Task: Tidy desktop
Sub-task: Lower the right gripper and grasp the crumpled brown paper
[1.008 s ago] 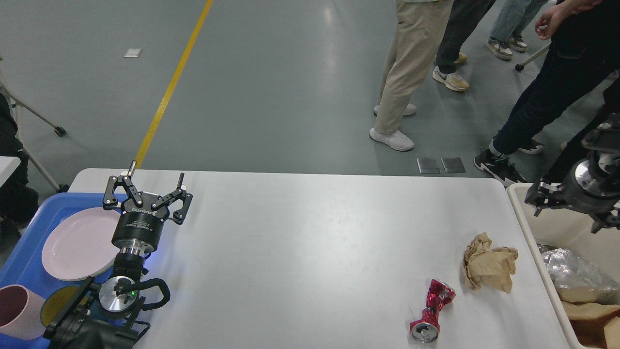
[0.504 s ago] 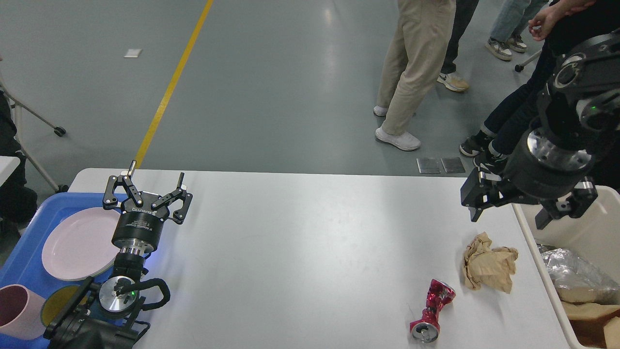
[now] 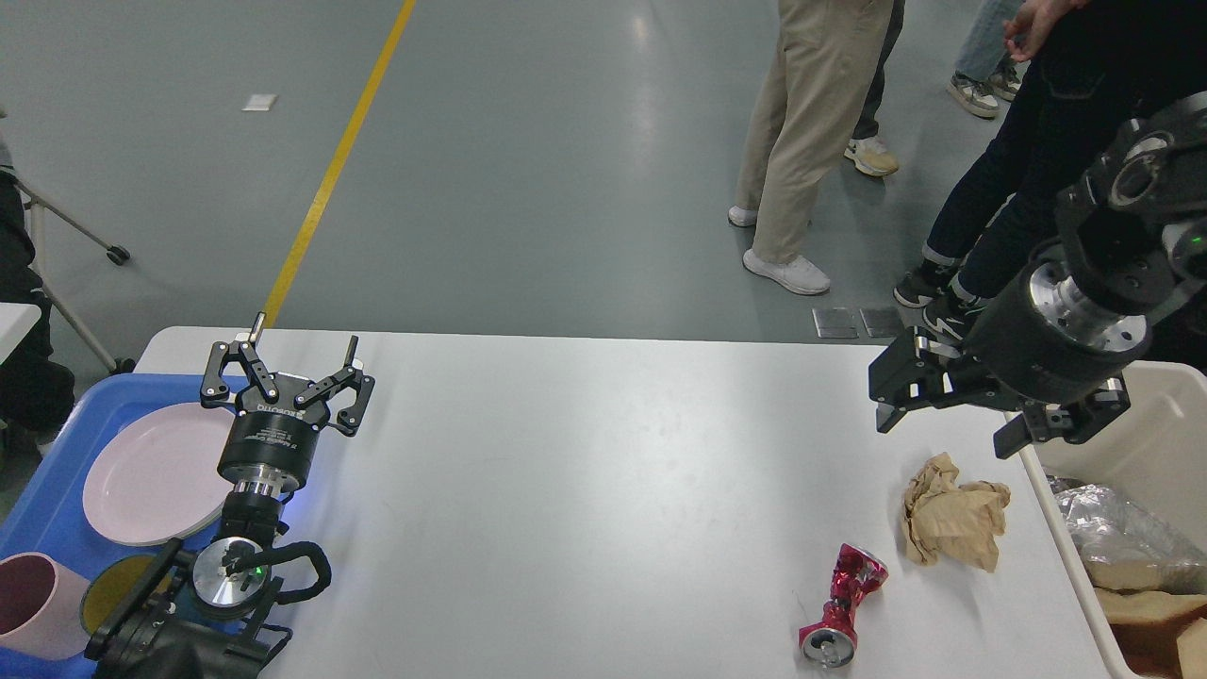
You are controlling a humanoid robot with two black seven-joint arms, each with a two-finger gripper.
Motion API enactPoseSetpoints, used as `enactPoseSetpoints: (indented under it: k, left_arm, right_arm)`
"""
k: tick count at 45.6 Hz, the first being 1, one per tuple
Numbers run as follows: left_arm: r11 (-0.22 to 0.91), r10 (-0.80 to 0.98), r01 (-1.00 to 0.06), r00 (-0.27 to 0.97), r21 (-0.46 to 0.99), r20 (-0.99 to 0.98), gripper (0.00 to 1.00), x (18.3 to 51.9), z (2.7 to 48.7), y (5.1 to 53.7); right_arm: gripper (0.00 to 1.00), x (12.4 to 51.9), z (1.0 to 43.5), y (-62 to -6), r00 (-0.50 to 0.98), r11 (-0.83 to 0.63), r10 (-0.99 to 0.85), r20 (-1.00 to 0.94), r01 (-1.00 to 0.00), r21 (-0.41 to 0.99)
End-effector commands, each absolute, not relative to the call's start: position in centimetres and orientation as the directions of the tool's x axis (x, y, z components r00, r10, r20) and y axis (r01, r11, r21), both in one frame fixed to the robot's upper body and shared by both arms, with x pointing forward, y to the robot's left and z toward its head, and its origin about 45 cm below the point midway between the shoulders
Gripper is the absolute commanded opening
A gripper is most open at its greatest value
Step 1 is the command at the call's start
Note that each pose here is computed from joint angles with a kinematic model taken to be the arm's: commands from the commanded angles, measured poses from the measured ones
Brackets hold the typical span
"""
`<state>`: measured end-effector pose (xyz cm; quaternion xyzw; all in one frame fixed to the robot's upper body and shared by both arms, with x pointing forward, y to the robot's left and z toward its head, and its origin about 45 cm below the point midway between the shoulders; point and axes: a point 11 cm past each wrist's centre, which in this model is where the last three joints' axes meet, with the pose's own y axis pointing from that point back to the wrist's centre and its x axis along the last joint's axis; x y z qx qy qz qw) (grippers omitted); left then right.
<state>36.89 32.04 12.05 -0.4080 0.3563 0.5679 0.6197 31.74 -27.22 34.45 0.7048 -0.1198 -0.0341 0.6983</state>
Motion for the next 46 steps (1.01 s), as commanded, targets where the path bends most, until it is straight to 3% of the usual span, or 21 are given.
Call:
enactPoseSetpoints:
  k: [1, 10, 15, 23, 32, 46]
  left_arm:
    - [0.022, 0.413, -0.995, 0.101, -0.101, -0.905, 0.97, 36.9, 12.0, 32.0]
    - [0.022, 0.413, -0.995, 0.101, -0.101, -0.905, 0.97, 36.9, 12.0, 32.0]
    - [0.022, 0.413, -0.995, 0.101, -0.101, -0.905, 0.97, 36.9, 12.0, 32.0]
    - [0.022, 0.413, -0.995, 0.101, -0.101, -0.905, 0.97, 36.9, 12.0, 32.0]
    - [0.022, 0.413, -0.995, 0.101, -0.101, -0.905, 0.97, 36.9, 12.0, 32.0]
    - [0.022, 0.413, -0.995, 0.101, -0.101, -0.905, 0.97, 36.9, 12.0, 32.0]
  right_arm:
    - [0.98, 32.8, 31.8, -28.9, 0.953, 0.05, -0.25, 0.17, -0.163, 0.985]
    - [0.98, 34.1, 24.2, -32.8, 0.927, 0.137, -0.322, 0.193, -0.156, 0.978]
    - [0.98, 35.4, 19.8, -35.3, 0.902, 0.206, -0.343, 0.263, -0.201, 0.958]
    - [0.99, 34.7, 13.1, -38.7, 0.859, 0.271, -0.393, 0.329, -0.234, 0.934]
    - [0.99, 33.4, 10.1, -39.0, 0.866, 0.287, -0.385, 0.317, -0.214, 0.934]
    - [0.99, 33.1, 7.8, -37.7, 0.816, 0.251, -0.456, 0.355, -0.265, 0.931]
